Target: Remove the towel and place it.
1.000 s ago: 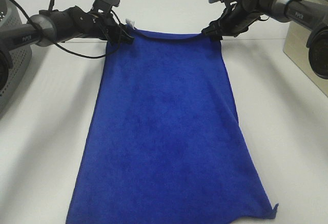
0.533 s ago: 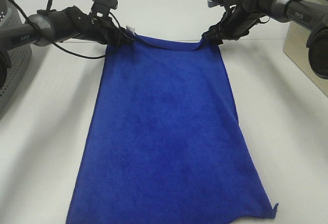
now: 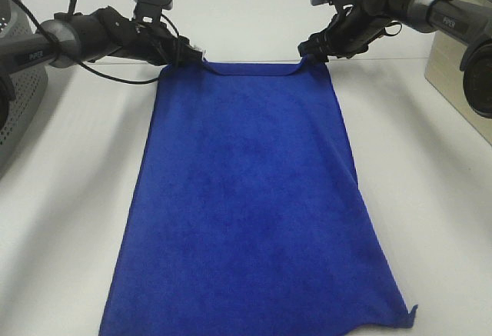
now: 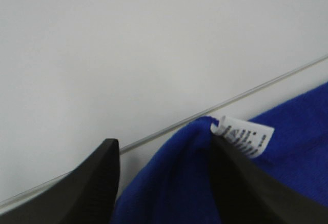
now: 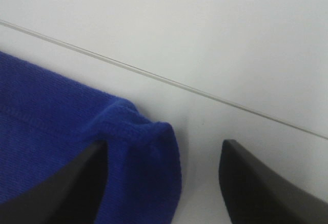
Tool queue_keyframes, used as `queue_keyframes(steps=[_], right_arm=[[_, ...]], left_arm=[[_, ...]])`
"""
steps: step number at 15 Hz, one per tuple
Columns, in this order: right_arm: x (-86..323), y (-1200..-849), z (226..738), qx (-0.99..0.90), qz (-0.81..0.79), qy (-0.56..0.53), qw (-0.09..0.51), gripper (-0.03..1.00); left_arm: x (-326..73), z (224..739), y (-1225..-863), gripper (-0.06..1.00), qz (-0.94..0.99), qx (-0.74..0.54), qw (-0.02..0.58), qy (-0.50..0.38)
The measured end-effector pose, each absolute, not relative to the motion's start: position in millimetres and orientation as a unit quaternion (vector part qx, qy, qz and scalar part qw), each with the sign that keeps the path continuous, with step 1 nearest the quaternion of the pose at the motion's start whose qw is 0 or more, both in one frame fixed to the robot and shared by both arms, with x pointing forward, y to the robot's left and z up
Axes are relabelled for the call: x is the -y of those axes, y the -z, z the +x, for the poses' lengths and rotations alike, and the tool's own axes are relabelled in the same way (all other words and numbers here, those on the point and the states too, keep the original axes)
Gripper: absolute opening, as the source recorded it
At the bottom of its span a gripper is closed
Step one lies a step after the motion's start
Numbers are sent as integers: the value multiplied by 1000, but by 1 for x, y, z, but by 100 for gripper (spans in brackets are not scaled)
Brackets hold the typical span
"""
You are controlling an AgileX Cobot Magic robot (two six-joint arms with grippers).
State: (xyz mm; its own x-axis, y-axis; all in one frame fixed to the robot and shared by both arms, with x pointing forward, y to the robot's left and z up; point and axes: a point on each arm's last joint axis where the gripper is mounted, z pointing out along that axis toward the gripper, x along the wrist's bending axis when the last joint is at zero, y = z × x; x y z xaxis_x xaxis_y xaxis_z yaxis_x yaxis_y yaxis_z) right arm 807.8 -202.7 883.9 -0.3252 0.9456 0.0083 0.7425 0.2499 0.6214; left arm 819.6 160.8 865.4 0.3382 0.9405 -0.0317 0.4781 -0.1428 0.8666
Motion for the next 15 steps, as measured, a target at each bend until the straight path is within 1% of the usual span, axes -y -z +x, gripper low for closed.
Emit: queue_keyframes(steps=[3, 5, 7, 10, 11, 13, 14, 15], right_arm=[[201, -891, 805, -767, 555, -273, 171, 63], [200, -905, 798, -777, 555, -258, 145, 63], [200, -925, 787, -790, 554, -237, 115, 63], [202, -973, 762, -806, 555, -197, 59, 64], [203, -990, 754, -809, 555, -189, 48, 67], [205, -1025, 743, -804, 558, -198, 61, 76], [207, -1044, 738, -796, 566, -202, 76, 80], [210, -1062, 732, -789, 571, -207, 94, 81]], left_arm=[[-160, 820, -873, 51, 653, -560, 451, -236], [-158, 817, -872, 51, 652, -578, 448, -198], [-154, 811, -880, 51, 673, -574, 438, -160], [-150, 794, -922, 52, 731, -542, 400, -114], [-151, 788, -942, 55, 743, -538, 384, -107], [-157, 772, -982, 67, 755, -549, 346, -96], [-162, 764, -1000, 72, 757, -559, 325, -96], [-167, 756, -1023, 74, 757, -563, 313, -107]])
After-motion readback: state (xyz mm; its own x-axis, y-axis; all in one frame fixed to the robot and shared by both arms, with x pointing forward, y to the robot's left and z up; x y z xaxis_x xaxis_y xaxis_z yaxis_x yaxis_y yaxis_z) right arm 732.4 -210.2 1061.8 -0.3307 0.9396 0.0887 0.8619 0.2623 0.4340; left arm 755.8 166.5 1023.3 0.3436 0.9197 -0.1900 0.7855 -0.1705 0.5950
